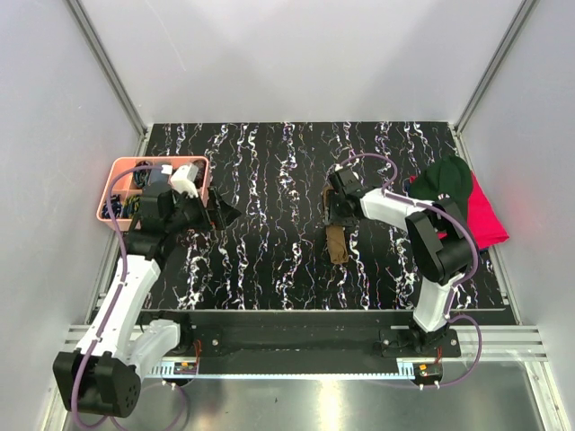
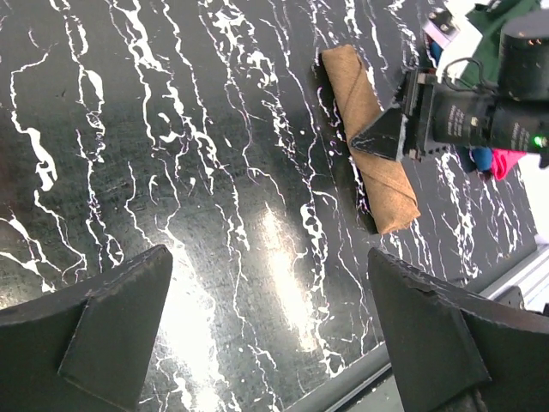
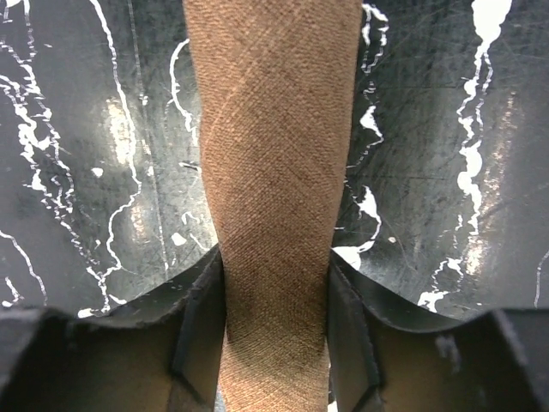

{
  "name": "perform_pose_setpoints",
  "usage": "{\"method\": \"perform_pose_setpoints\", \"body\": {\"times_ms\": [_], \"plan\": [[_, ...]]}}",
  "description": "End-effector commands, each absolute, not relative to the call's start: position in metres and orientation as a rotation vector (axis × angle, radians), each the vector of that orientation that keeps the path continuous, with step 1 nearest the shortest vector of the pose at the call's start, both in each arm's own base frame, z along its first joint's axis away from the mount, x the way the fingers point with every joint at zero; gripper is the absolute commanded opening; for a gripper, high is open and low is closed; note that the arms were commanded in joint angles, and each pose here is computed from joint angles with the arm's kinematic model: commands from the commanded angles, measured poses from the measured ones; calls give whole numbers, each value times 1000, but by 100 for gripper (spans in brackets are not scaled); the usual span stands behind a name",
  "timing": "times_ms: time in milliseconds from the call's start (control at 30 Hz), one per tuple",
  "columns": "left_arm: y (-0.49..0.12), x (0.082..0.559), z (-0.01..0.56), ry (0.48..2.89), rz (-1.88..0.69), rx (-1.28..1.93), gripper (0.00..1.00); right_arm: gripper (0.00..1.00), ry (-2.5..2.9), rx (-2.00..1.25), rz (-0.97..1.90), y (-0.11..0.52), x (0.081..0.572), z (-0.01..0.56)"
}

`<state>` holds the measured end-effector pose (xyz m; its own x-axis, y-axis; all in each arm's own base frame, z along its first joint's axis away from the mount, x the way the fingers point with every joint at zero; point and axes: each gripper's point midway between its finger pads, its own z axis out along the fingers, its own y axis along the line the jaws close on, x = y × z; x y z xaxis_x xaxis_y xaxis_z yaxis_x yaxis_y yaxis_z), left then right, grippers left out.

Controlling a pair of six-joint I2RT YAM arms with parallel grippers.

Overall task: Fold the napkin, place the utensils inside, and roll it up
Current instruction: Roll the napkin with the utensil

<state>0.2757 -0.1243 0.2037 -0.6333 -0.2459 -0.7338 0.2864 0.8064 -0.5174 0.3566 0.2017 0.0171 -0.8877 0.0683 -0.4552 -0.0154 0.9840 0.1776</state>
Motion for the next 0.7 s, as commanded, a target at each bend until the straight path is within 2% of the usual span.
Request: {"method": "perform_pose_setpoints", "body": {"times_ms": [0,133,267,433,567,667], "plan": [[-128,266,202,2081,-848,110,99,55,2735,12,197,188,340,1],[-124,266,204,2066,-829,106,99,81,2648,-76,276,195,345,35],[-121,267,202,2069,-808,91,99,90,2532,-119,345,196,350,80],[-119,267,206,2048,-798,97,99,97,2384,-146,522,197,343,144],[-123,263,231,1911,-805,159,99,98,2202,-136,523,177,338,178],[-120,257,252,1804,-773,176,99,100,2080,-135,525,160,318,197]]}}
